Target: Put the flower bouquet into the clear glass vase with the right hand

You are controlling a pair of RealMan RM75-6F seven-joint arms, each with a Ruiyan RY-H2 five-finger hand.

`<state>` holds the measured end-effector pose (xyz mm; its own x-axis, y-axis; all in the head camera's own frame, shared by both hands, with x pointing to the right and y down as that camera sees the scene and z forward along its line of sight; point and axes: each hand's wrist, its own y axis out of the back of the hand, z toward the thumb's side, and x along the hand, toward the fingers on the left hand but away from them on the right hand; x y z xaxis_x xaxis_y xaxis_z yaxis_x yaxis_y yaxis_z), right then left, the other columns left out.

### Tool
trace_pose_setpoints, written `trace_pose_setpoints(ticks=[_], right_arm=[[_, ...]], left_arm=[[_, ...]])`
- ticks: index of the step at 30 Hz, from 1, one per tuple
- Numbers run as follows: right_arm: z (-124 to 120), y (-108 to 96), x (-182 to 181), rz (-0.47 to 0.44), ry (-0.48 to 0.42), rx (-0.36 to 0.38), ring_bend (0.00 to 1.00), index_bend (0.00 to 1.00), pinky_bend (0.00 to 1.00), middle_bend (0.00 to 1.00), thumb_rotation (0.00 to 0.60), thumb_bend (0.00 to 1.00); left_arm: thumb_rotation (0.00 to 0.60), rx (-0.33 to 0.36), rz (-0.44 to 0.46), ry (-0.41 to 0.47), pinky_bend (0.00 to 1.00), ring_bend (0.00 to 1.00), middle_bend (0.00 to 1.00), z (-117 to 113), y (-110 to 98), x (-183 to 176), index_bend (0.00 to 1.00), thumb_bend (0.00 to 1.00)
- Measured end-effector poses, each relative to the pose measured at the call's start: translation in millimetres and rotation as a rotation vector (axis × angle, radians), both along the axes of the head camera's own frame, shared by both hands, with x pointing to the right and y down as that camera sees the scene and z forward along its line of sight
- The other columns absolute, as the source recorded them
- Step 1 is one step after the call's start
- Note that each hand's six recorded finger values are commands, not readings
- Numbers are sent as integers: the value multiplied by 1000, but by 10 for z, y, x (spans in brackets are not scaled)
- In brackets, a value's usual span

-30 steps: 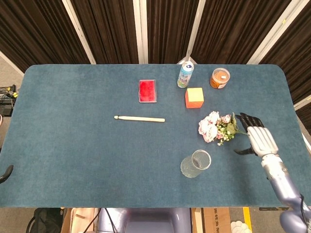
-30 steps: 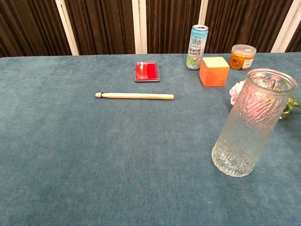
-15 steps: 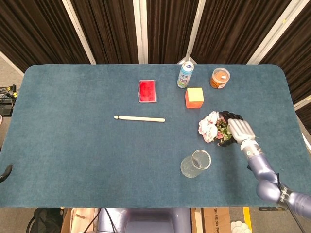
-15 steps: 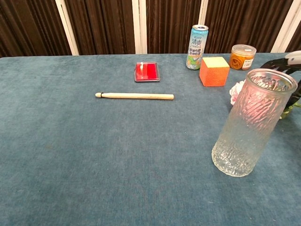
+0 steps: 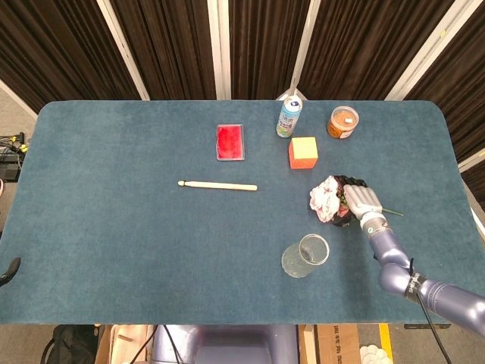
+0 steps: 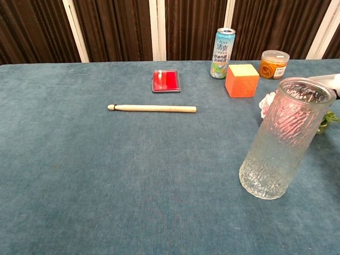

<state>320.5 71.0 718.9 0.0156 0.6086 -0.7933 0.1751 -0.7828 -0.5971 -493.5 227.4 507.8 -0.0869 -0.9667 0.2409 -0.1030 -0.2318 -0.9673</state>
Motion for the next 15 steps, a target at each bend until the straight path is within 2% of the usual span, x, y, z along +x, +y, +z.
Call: trace_pose_setpoints(ticks=[6,9,13,15], right_arm=[[66,-24,-18,-2,6,37,278,252,3,252,600,100],[93,-46,-3,-6,19,56,342,307,46,292,600,105],[118,-72,6,-13,31,83,448,399,151,383,600,201],[119,-74,1,-10,24,91,471,433,164,409,600,242]], left_arm=[[600,-3,-2,4,111,0,0,1,4,5,121,344],[600,-5,-1,5,111,0,0,4,7,11,123,344],[600,-9,2,6,111,0,0,8,12,20,126,344],[600,-10,3,6,111,0,0,9,14,25,127,344]])
